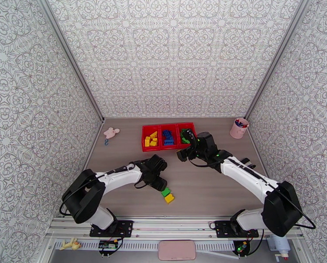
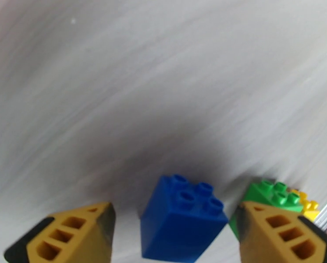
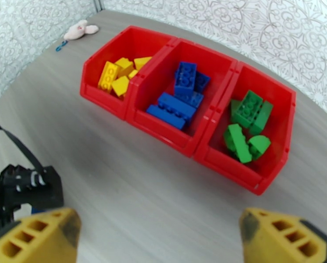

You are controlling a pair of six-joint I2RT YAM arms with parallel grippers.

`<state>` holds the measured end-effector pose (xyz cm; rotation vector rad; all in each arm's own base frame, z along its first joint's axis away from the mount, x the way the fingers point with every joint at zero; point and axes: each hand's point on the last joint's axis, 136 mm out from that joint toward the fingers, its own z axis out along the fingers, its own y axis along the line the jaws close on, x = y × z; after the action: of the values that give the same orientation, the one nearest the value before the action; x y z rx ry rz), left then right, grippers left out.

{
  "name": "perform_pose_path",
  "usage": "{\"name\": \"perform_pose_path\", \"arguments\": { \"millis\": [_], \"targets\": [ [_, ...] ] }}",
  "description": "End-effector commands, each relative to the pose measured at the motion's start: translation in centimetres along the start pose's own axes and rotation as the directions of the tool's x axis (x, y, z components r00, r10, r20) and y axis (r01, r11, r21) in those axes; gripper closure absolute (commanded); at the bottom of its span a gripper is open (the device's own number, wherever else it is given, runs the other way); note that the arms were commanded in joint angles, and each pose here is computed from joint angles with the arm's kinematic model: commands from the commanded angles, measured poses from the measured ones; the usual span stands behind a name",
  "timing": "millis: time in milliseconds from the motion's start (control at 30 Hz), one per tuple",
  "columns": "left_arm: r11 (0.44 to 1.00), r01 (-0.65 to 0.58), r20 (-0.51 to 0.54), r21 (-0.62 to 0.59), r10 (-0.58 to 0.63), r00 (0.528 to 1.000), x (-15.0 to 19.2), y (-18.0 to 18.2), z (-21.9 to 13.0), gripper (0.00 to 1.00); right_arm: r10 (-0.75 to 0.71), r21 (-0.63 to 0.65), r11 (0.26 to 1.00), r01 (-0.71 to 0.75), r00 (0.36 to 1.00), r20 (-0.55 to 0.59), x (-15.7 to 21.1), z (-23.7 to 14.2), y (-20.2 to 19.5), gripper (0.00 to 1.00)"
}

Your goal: Sort the legos into containers by color

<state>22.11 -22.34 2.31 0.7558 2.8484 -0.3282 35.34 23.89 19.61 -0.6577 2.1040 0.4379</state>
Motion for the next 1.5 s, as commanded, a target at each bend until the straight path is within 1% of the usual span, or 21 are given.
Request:
{"name": "perform_pose_path", "arguments": {
  "millis": [0, 33, 133, 233, 367, 433, 700, 833, 900, 967, 1067, 1167, 1233, 1333, 1467],
  "targets": [
    [1.000, -0.025, -0.041, 0.005, 0.025, 0.999, 0.2, -0.4, 0.2, 0.30, 0.009, 0.001, 1.000, -0.009, 1.000, 0.012, -0.4, -0.8, -0.1, 0.00],
    [1.000, -0.023, -0.044, 0.001, 0.023, 0.999, 0.1, -0.3, 0.3, 0.33, 0.008, -0.002, 1.000, -0.008, 1.000, 0.012, -0.4, -0.8, -0.1, 0.00],
    [1.000, -0.012, -0.053, -0.009, 0.011, 0.999, 0.4, -0.2, 0.4, 0.36, -0.003, -0.006, 1.000, 0.003, 1.000, 0.010, -0.7, -0.9, 0.0, 0.00],
    [1.000, 0.003, -0.055, -0.015, -0.004, 0.998, 0.8, -0.1, 0.5, 0.45, -0.018, -0.003, 1.000, 0.018, 1.000, 0.010, -0.9, -1.0, 0.0, 0.00],
    [1.000, 0.016, -0.051, -0.020, -0.017, 0.999, 1.0, 0.0, 0.6, 0.54, -0.022, -0.009, 1.000, 0.022, 1.000, 0.013, -1.2, -1.1, 0.1, 0.00],
    [0.999, 0.020, -0.042, -0.026, -0.021, 0.999, 1.0, 0.1, 0.5, 0.60, -0.018, -0.011, 1.000, 0.018, 1.000, 0.014, -1.4, -1.1, 0.2, 0.00],
    [0.998, 0.050, 0.003, -0.027, -0.050, 0.999, 0.6, 0.1, -0.1, 0.70, -0.010, 0.004, 1.000, 0.010, 1.000, 0.025, -1.4, -2.1, 0.0, 0.00],
    [0.997, 0.057, 0.057, -0.046, -0.054, 0.997, -0.4, 0.4, -1.0, 0.79, 0.003, 0.010, 1.000, -0.003, 1.000, 0.030, -1.1, -2.7, -0.1, 0.00],
    [0.997, 0.064, 0.106, -0.053, -0.059, 0.993, -1.3, 0.5, -1.7, 0.82, 0.011, 0.010, 1.000, -0.011, 0.999, 0.034, -1.0, -2.9, 0.0, 0.00],
    [0.996, 0.074, 0.171, -0.056, -0.063, 0.983, -2.4, 0.5, -2.6, 0.82, 0.015, 0.009, 1.000, -0.015, 0.999, 0.040, -1.1, -3.3, 0.0, 0.00],
    [0.993, 0.098, 0.283, -0.060, -0.077, 0.956, -4.1, 0.7, -4.1, 0.82, 0.013, 0.001, 1.000, -0.013, 0.999, 0.045, -1.1, -3.6, 0.2, 0.00],
    [0.990, 0.135, 0.407, -0.052, -0.102, 0.908, -6.1, 1.2, -5.9, 0.82, 0.003, -0.027, 1.000, -0.002, 0.999, 0.047, -1.3, -3.9, 0.7, 0.00],
    [0.982, 0.187, 0.493, -0.032, -0.147, 0.858, -7.6, 1.9, -7.3, 0.82, -0.005, -0.065, 0.998, 0.008, 0.999, 0.054, -1.6, -4.2, 1.4, 0.00],
    [0.964, 0.265, 0.589, 0.006, -0.217, 0.778, -9.3, 3.3, -9.7, 0.82, -0.010, -0.126, 0.992, 0.018, 0.998, 0.067, -2.1, -4.4, 2.5, 0.00],
    [0.937, 0.347, 0.655, 0.051, -0.294, 0.696, -10.8, 5.6, -12.0, 0.82, 0.005, -0.188, 0.982, 0.009, 0.997, 0.077, -2.7, -4.4, 3.6, 0.00]
  ]
}}
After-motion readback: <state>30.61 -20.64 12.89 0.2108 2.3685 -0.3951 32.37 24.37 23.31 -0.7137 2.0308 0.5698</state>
